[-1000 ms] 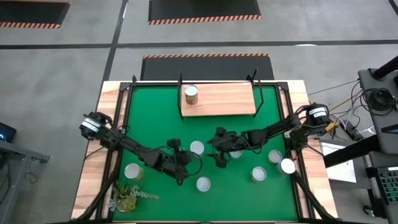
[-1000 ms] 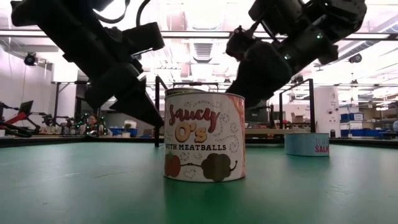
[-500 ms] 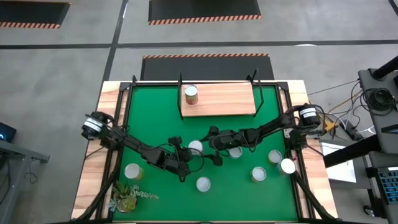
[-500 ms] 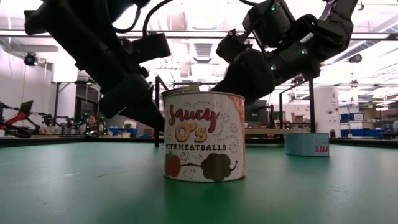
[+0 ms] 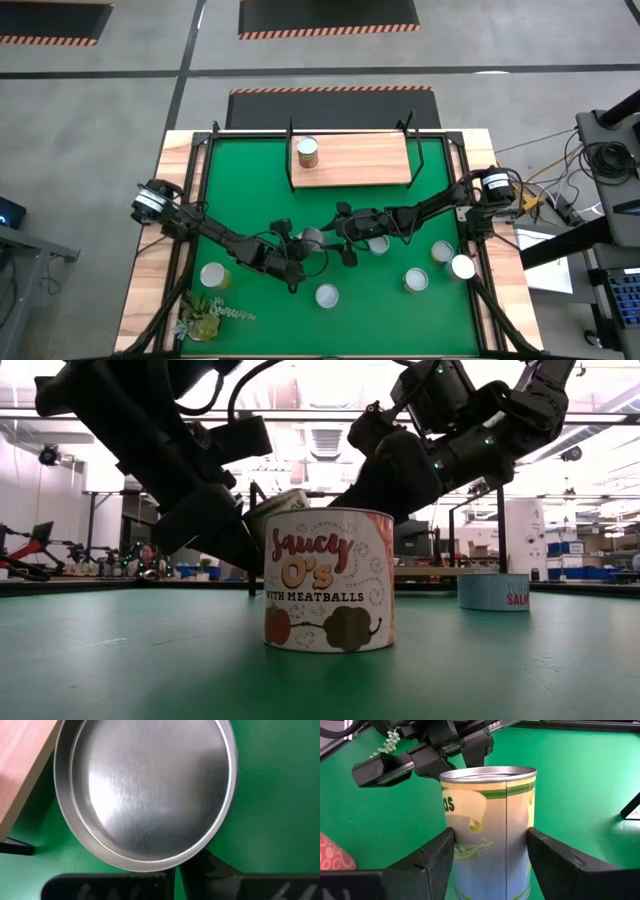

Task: Pick and place cans onto a shelf
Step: Put the canned peas on the shelf

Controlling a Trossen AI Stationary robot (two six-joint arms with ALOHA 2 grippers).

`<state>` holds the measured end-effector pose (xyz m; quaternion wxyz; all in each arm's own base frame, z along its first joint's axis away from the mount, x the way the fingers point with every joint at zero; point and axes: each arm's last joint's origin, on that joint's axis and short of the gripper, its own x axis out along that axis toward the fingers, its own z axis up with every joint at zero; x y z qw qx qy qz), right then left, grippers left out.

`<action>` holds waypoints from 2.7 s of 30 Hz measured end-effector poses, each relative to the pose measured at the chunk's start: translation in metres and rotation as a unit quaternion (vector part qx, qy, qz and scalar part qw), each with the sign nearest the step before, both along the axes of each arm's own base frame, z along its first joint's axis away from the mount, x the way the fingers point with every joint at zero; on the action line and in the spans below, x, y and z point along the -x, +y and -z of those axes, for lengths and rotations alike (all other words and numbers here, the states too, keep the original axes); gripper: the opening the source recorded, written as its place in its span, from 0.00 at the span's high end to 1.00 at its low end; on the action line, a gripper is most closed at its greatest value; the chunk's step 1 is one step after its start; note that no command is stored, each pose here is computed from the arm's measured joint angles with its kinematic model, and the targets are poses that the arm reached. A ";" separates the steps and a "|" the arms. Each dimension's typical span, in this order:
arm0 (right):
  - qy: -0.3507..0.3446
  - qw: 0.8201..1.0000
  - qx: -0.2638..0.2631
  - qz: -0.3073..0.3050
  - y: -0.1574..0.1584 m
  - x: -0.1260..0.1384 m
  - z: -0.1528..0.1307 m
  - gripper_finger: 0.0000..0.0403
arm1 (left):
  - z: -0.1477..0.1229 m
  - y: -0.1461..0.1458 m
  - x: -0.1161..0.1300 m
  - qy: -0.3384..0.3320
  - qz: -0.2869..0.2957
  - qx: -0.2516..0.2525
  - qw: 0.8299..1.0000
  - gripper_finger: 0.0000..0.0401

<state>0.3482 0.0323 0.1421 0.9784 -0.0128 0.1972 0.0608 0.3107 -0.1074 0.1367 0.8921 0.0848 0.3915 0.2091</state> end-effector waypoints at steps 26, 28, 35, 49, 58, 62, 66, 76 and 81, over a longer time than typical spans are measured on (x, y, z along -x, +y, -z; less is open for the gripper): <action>0.032 0.999 -0.020 0.002 0.000 0.002 0.006 0.15 | -0.006 -0.004 -0.004 -0.035 0.003 0.011 0.999 1.00; 0.030 0.999 -0.011 -0.005 0.001 0.002 0.006 0.12 | -0.007 -0.004 -0.005 -0.038 0.007 0.008 0.999 1.00; -0.001 0.999 0.009 -0.031 0.002 0.000 0.001 0.19 | -0.007 -0.004 -0.005 -0.036 0.010 0.004 0.999 1.00; -0.001 0.998 -0.005 -0.055 0.005 0.001 0.000 0.29 | -0.011 -0.002 -0.003 -0.036 0.001 -0.036 0.999 1.00; -0.020 0.999 0.000 -0.039 0.003 0.003 -0.015 0.29 | -0.036 0.004 0.015 -0.020 -0.011 -0.073 0.997 1.00; -0.047 0.999 0.013 0.011 -0.009 0.005 -0.031 0.29 | -0.055 0.006 0.028 -0.038 -0.032 -0.125 0.991 1.00; -0.063 0.995 0.008 0.077 -0.034 0.006 -0.041 0.29 | -0.080 0.011 0.036 -0.063 -0.027 -0.146 0.987 1.00; -0.101 0.982 -0.017 0.156 -0.069 0.005 -0.044 0.29 | -0.120 0.011 0.049 -0.174 0.145 -0.083 0.970 1.00; -0.109 0.982 -0.017 0.156 -0.069 0.005 -0.047 0.29 | -0.118 0.014 0.060 -0.262 0.198 -0.092 0.940 1.00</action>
